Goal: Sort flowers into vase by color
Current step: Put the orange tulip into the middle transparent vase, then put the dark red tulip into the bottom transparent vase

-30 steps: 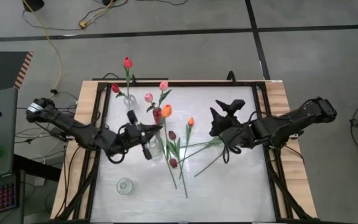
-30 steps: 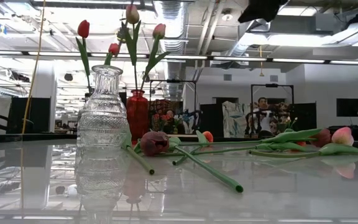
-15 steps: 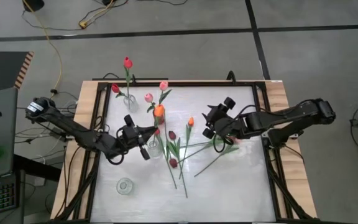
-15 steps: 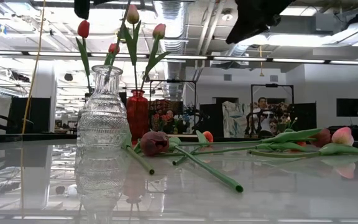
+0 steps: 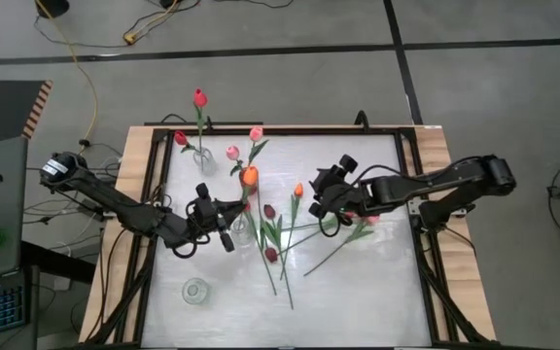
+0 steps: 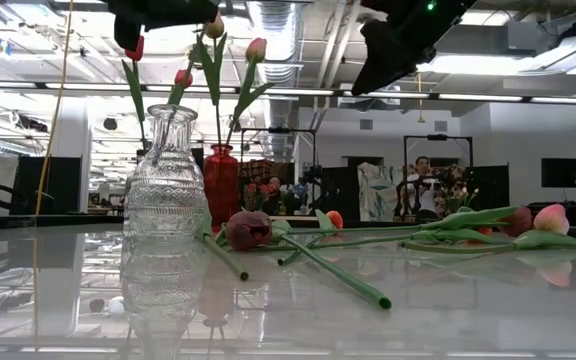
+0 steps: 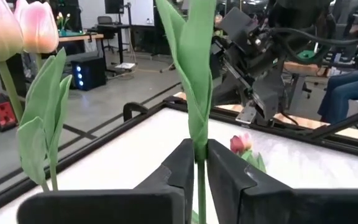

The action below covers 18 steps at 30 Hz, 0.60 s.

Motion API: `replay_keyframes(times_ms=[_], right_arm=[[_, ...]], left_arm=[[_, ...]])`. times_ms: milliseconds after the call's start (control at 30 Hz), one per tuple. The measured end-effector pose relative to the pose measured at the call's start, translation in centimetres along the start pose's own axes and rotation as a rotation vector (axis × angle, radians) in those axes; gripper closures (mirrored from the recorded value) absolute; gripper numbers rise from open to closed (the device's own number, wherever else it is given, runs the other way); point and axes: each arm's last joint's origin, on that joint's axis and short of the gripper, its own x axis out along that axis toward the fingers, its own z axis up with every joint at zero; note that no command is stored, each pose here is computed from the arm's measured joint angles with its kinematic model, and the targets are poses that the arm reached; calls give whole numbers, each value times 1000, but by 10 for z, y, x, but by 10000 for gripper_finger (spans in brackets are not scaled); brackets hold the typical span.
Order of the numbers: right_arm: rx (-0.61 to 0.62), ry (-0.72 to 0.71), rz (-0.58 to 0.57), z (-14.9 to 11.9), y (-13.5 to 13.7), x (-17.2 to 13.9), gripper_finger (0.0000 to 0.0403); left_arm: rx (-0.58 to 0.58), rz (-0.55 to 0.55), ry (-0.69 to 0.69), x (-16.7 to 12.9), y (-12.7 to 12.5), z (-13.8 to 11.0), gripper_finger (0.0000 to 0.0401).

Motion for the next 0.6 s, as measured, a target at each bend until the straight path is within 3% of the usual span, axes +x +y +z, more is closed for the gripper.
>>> replay_keyframes(times_ms=[400,600], right_arm=[[-4,7,12,-1,1,1,188],[79,26,128,-1,6,2,188]], left_arm=[[75,-27,12,-9,1,3,289],[127,-54,37,-23,10,9,278]])
